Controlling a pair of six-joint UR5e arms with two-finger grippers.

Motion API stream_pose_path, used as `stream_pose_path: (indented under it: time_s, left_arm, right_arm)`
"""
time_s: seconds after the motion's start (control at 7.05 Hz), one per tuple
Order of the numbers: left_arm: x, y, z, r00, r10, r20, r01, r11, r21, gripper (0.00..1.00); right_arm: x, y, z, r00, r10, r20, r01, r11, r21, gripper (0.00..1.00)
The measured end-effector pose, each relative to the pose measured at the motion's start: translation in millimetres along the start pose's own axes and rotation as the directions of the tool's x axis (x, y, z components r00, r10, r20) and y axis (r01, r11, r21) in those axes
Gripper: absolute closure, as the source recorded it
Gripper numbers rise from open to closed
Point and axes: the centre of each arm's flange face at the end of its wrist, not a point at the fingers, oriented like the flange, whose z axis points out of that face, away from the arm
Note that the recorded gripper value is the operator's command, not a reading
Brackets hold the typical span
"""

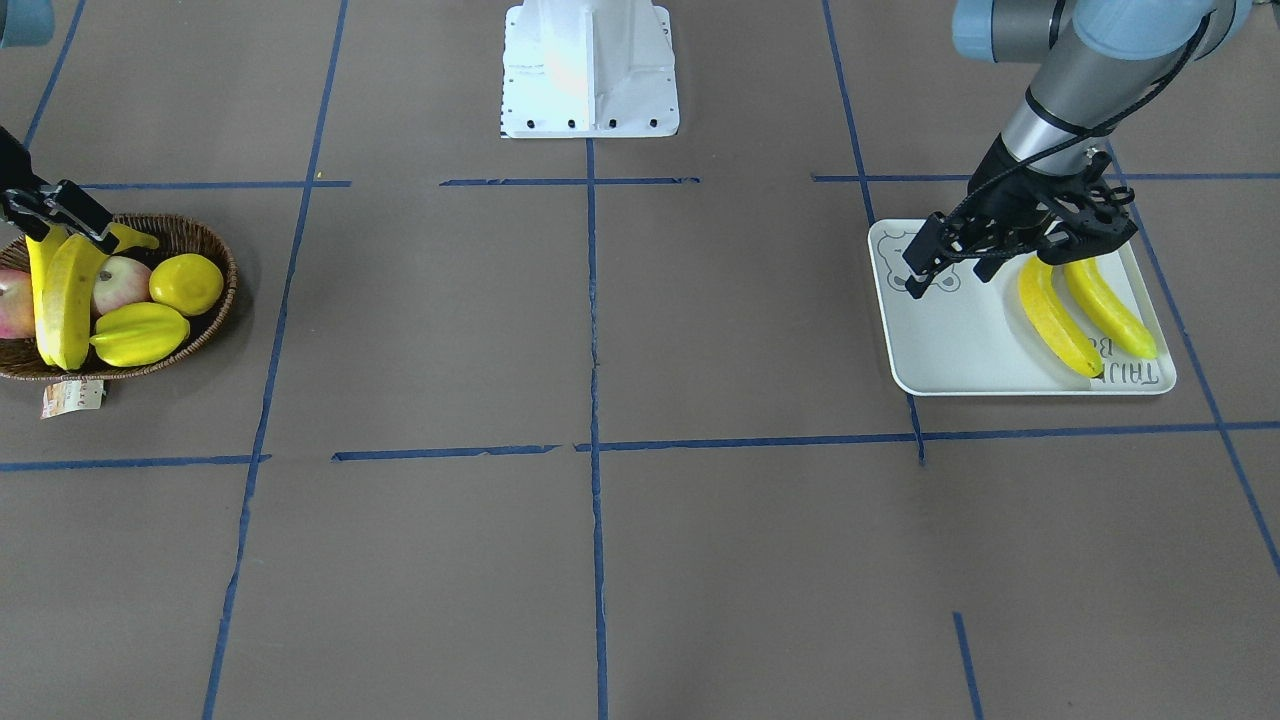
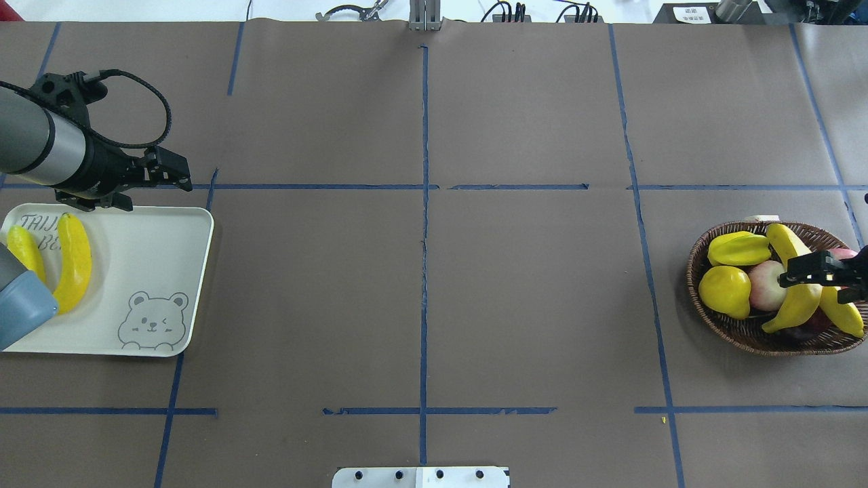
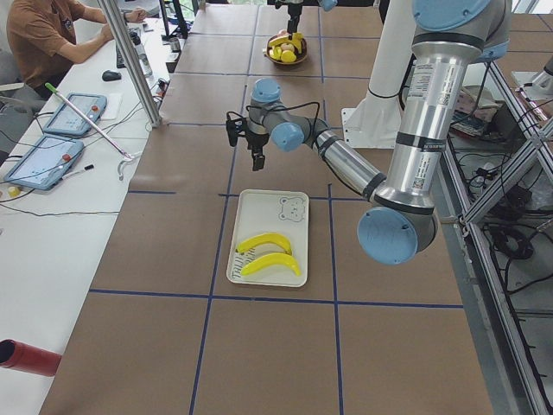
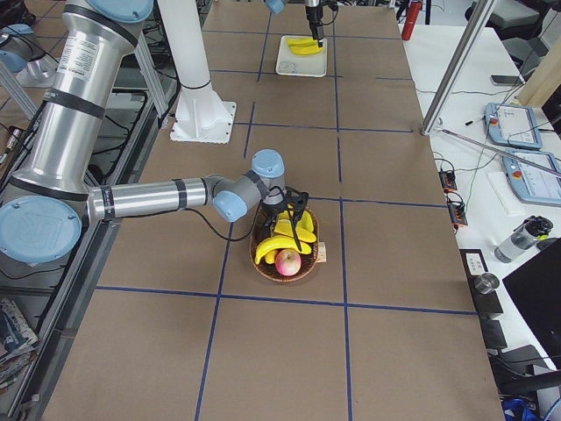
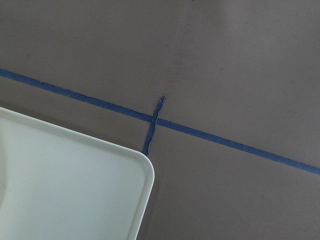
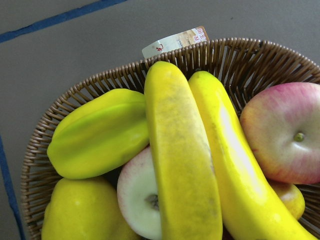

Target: Transfer all bananas from basket to plate

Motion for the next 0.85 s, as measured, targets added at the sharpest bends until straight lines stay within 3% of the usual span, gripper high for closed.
stream_pose_path:
  time_s: [0.14,0.28,0.85]
  left_arm:
    - [-0.1,-0.1,0.7,1.000,-0.001,0.001,0.001,1.000,-0.001,0.00]
    - [-0.5,-0.1,1.3,1.000,-0.001,0.002,0.001,1.000,-0.001,0.00]
    - [-3.9,-1.4,5.6,1.000,-0.005,0.012,0.005,1.000,-0.003,0.00]
  right_arm:
    - [-0.8,-2.4,3.4,1.000,0.001,-0.002,-0.001,1.000,-0.002,0.01]
    - [-1.3,-5.1,7.2,1.000,0.002,-0.003,-0.002,1.000,-0.004,0.08]
    - [-4.3,-8.2,9.6,1.000,0.000,0.001,0.000,1.000,-0.007,0.77]
